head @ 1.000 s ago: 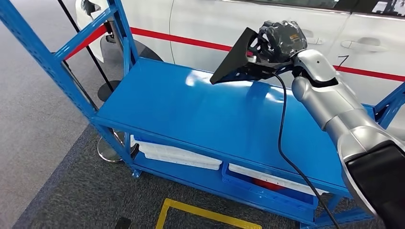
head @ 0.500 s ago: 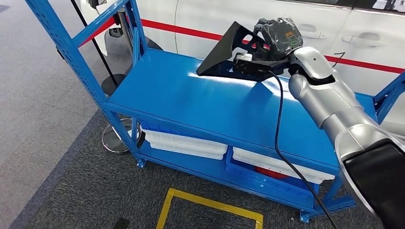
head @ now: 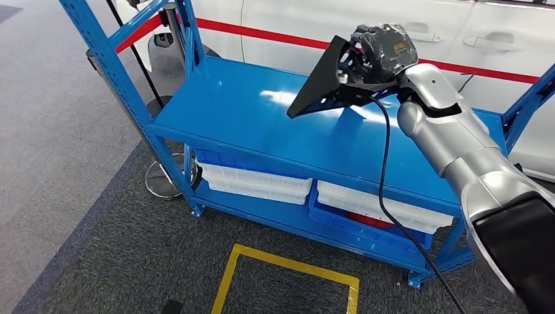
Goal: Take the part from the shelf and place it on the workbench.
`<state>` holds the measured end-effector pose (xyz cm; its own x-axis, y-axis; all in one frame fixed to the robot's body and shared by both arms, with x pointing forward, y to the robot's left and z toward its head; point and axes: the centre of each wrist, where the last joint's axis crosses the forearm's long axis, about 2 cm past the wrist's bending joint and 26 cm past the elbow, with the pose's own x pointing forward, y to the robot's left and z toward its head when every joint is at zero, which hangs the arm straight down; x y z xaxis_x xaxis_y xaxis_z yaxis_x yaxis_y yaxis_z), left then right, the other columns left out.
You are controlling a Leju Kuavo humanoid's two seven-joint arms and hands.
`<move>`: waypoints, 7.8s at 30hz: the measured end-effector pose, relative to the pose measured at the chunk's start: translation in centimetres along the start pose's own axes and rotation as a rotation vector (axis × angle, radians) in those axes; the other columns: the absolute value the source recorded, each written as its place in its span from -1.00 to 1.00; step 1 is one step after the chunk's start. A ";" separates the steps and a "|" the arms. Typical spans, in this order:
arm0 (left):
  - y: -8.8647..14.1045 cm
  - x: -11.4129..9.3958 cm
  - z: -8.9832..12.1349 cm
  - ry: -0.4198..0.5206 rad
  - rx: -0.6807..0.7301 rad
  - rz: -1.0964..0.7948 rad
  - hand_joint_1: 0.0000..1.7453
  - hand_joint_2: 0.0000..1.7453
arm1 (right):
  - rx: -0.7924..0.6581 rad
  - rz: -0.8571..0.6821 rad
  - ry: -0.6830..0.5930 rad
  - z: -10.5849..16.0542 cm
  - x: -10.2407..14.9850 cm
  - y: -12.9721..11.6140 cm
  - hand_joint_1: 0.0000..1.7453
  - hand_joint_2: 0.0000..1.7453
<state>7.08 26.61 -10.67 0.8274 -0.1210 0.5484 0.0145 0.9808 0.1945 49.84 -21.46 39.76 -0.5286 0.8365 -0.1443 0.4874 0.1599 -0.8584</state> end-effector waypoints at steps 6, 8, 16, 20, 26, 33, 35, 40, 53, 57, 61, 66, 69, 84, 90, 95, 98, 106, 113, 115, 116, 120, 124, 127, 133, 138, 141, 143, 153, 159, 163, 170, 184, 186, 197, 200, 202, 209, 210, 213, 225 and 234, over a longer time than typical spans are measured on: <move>0.0 0.1 0.0 -0.003 -0.006 -0.004 -1.00 1.00 | -0.004 0.007 0.006 0.4 -0.7 -0.2 1.00 1.00; 0.0 0.2 -0.1 -0.002 -0.008 -0.003 -1.00 1.00 | -0.004 0.008 0.008 0.5 -0.8 -0.1 1.00 1.00; -0.2 0.1 0.0 -0.002 -0.010 0.001 -1.00 1.00 | -0.010 0.007 0.005 0.7 -0.7 0.2 1.00 1.00; -0.1 0.1 0.0 0.003 -0.009 -0.002 -1.00 1.00 | -0.020 0.005 0.001 0.6 -0.5 0.1 1.00 1.00; 0.0 0.3 -0.1 0.003 -0.009 -0.003 -1.00 1.00 | -0.021 0.001 -0.010 0.2 0.2 0.2 1.00 1.00; 0.0 0.2 -0.1 0.000 -0.004 0.000 -1.00 1.00 | -0.020 0.000 -0.012 0.1 0.5 0.2 1.00 1.00; -0.1 0.1 0.0 0.001 -0.004 0.001 -1.00 1.00 | -0.017 -0.001 -0.011 0.1 0.4 0.3 1.00 1.00; -0.1 0.1 0.0 -0.003 -0.004 0.002 -1.00 1.00 | -0.012 -0.001 -0.008 0.3 0.4 0.4 1.00 1.00; -0.4 0.1 0.1 -0.001 -0.008 0.003 -1.00 1.00 | -0.008 -0.003 -0.018 -0.1 1.0 0.3 1.00 1.00; -0.4 0.1 0.0 -0.003 -0.008 0.003 -1.00 1.00 | -0.004 -0.004 -0.018 -0.2 1.2 0.4 1.00 1.00; -0.4 0.2 0.0 -0.008 -0.010 -0.002 -1.00 1.00 | -0.017 -0.003 -0.012 -0.1 0.9 0.3 1.00 1.00; -0.4 0.3 0.0 -0.007 -0.013 -0.002 -1.00 1.00 | -0.019 0.005 0.000 0.5 0.3 0.7 1.00 1.00; -0.4 0.3 0.0 -0.006 -0.013 -0.001 -1.00 1.00 | -0.007 0.008 0.010 0.9 0.1 1.0 1.00 1.00; -0.6 -0.8 0.5 0.018 -0.006 0.010 -1.00 1.00 | 0.059 -0.017 0.020 3.3 0.6 4.3 1.00 1.00; -0.6 -1.1 0.7 0.015 0.001 0.023 -1.00 1.00 | 0.106 -0.100 0.051 7.0 0.4 7.9 1.00 1.00; -0.5 -1.3 0.8 0.021 0.008 0.029 -1.00 1.00 | 0.096 -0.197 0.119 10.5 -0.4 10.2 1.00 1.00; -0.6 -1.3 0.8 0.020 0.012 0.034 -1.00 1.00 | 0.090 -0.264 0.178 13.9 -1.0 12.1 1.00 1.00; -0.5 -1.5 0.9 0.007 0.020 0.039 -1.00 1.00 | 0.062 -0.384 0.353 24.3 -1.8 16.2 1.00 1.00; 0.0 -2.0 1.0 0.012 0.034 0.025 -1.00 1.00 | 0.064 -0.380 0.458 29.6 -1.8 17.0 1.00 1.00; 0.0 -2.0 1.0 0.012 0.033 0.023 -1.00 1.00 | 0.061 -0.385 0.478 30.4 -1.7 17.1 1.00 1.00; 0.0 -2.0 1.0 0.011 0.033 0.021 -1.00 1.00 | 0.062 -0.390 0.487 30.8 -1.7 17.1 1.00 1.00; 0.2 -1.9 0.9 -0.011 0.036 0.021 -1.00 1.00 | 0.067 -0.381 0.486 31.4 -2.0 16.8 1.00 1.00; 1.1 -1.8 0.6 -0.026 0.060 0.031 -1.00 1.00 | 0.068 -0.328 0.456 29.4 -3.9 14.7 1.00 1.00; 1.5 -2.1 0.6 -0.025 0.071 0.033 -1.00 1.00 | 0.058 -0.310 0.445 27.0 -6.4 12.4 1.00 1.00; 1.3 -2.5 0.9 -0.014 0.072 0.039 -1.00 1.00 | -0.086 -0.282 0.447 24.4 -10.1 8.3 1.00 1.00; 0.9 -2.6 1.0 -0.012 0.067 0.046 -1.00 1.00 | -0.117 -0.266 0.442 24.3 -10.5 7.6 1.00 1.00; 0.9 -2.5 1.0 -0.012 0.066 0.047 -1.00 1.00 | -0.126 -0.258 0.440 24.1 -10.6 7.3 1.00 1.00; 0.8 -2.5 1.0 -0.011 0.065 0.050 -1.00 1.00 | -0.142 -0.239 0.436 23.6 -10.9 6.7 1.00 1.00; 1.0 -2.6 1.0 -0.001 0.083 0.077 -1.00 1.00 | -0.173 -0.225 0.373 21.0 -11.2 4.6 1.00 1.00; 1.0 -2.6 1.0 -0.005 0.089 0.080 -1.00 1.00 | -0.245 -0.271 0.305 20.7 -10.8 4.0 1.00 1.00; 1.0 -2.5 1.0 -0.009 0.088 0.083 -1.00 1.00 | -0.282 -0.280 0.274 20.4 -10.6 3.2 1.00 1.00; 0.8 -2.5 1.0 -0.014 0.084 0.085 -1.00 1.00 | -0.273 -0.294 0.262 20.8 -10.4 2.7 1.00 1.00; 0.7 -2.6 1.1 -0.021 0.072 0.088 -1.00 1.00 | -0.243 -0.297 0.222 22.1 -9.6 3.3 1.00 1.00; 0.8 -2.6 1.1 -0.022 0.072 0.088 -1.00 1.00 | -0.242 -0.297 0.217 22.2 -9.5 3.3 1.00 1.00; 1.0 -2.8 1.1 -0.029 0.067 0.075 -1.00 1.00 | -0.203 -0.278 0.139 24.6 -7.0 4.1 1.00 1.00; 1.1 -2.8 1.1 -0.021 0.068 0.074 -1.00 1.00 | -0.215 -0.306 0.106 24.4 -6.7 3.7 1.00 1.00; 1.1 -2.8 1.1 -0.019 0.070 0.073 -1.00 1.00 | -0.222 -0.320 0.092 24.3 -6.6 3.6 1.00 1.00; 1.3 -2.8 1.0 -0.019 0.072 0.073 -1.00 1.00 | -0.240 -0.334 0.086 24.3 -6.1 3.5 1.00 1.00; 1.3 -2.8 1.1 -0.020 0.073 0.073 -1.00 1.00 | -0.252 -0.337 0.098 24.4 -6.0 3.6 1.00 1.00; 1.3 -2.9 1.1 -0.028 0.073 0.074 -1.00 1.00 | -0.300 -0.380 0.157 24.9 -6.0 3.9 1.00 1.00; 1.2 -2.8 1.0 -0.053 0.054 0.097 -1.00 1.00 | -0.295 -0.906 0.356 27.2 -6.2 7.4 1.00 1.00; 1.2 -2.8 1.0 -0.048 0.070 0.117 -1.00 1.00 | -0.286 -0.678 0.411 27.8 -4.9 10.5 1.00 1.00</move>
<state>4.26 28.01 -11.12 0.7933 -0.0149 0.6087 -0.1213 0.9758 0.1821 38.26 -38.41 17.77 -0.5023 0.6270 0.5955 0.3421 0.7766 -0.5291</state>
